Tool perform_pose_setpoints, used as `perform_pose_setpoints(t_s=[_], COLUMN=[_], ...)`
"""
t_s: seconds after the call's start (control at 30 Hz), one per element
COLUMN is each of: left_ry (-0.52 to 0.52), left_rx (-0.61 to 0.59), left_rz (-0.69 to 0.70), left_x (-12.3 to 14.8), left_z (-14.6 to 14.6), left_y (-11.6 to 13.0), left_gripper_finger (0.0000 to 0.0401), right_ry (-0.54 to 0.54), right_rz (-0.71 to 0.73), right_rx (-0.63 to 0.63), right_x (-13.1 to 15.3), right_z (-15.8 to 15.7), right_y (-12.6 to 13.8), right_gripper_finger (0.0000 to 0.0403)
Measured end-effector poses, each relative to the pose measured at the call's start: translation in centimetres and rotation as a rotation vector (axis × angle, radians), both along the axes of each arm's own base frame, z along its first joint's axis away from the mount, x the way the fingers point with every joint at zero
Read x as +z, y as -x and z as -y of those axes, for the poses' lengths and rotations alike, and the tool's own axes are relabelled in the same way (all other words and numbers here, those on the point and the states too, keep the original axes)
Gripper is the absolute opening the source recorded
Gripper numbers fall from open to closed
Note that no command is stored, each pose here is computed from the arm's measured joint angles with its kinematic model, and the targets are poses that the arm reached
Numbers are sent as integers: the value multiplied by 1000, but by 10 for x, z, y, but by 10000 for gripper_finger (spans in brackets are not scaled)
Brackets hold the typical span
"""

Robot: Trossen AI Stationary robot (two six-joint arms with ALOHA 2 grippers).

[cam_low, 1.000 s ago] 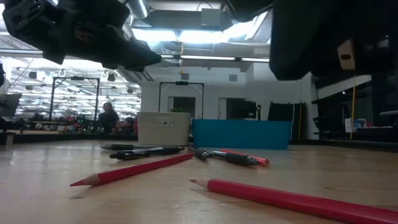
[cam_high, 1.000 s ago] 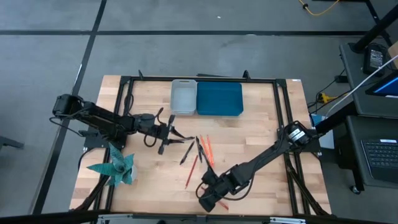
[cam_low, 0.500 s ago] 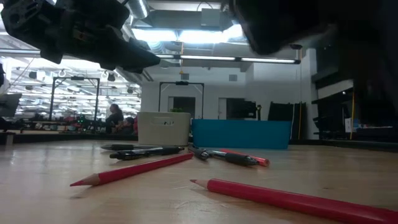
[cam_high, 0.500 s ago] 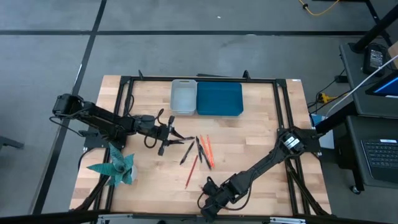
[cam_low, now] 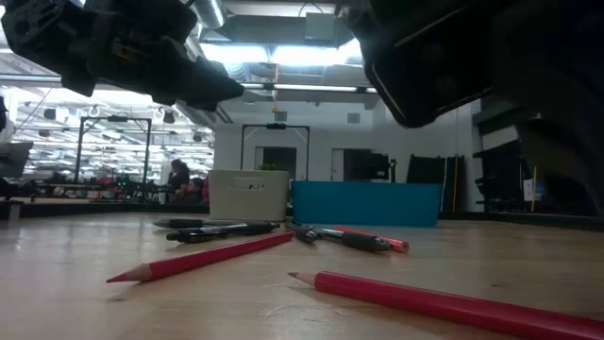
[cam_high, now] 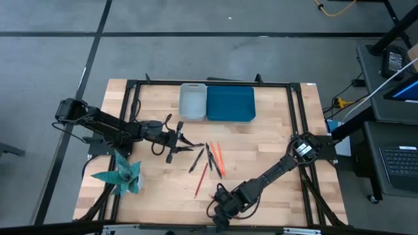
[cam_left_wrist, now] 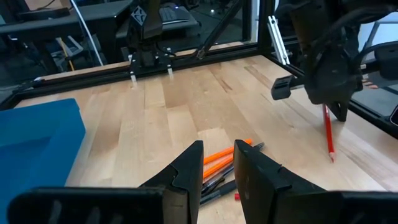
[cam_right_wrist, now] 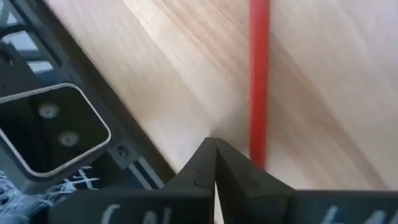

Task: Sort pens & pencils
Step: Put the top red pencil into the blue bin

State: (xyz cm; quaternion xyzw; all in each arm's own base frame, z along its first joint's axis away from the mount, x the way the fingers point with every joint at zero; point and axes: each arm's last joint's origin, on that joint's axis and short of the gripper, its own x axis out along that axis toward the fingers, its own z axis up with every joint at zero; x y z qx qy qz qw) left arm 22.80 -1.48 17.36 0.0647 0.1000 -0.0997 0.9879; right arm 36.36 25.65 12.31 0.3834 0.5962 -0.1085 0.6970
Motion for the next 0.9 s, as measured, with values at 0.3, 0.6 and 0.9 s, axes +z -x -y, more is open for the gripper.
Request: perform_pose_setpoints(t_s=[0.3,0.6,0.9], left_ry=[0,0,0], left_rx=[0,0,0], left_rz=[0,-1,-5], left_x=[0,0,0], left_z=[0,0,0], left_y=[0,0,0], left_gripper_finger=[82,82,82], right_ry=[144,315,526], right_rz=[-7,-45,-98], right_rx=[8,-31,-57], right_x=[-3,-4,-2], right_z=[19,32,46], right_y=[-3,2,13], right_gripper_finger=[8,9,9])
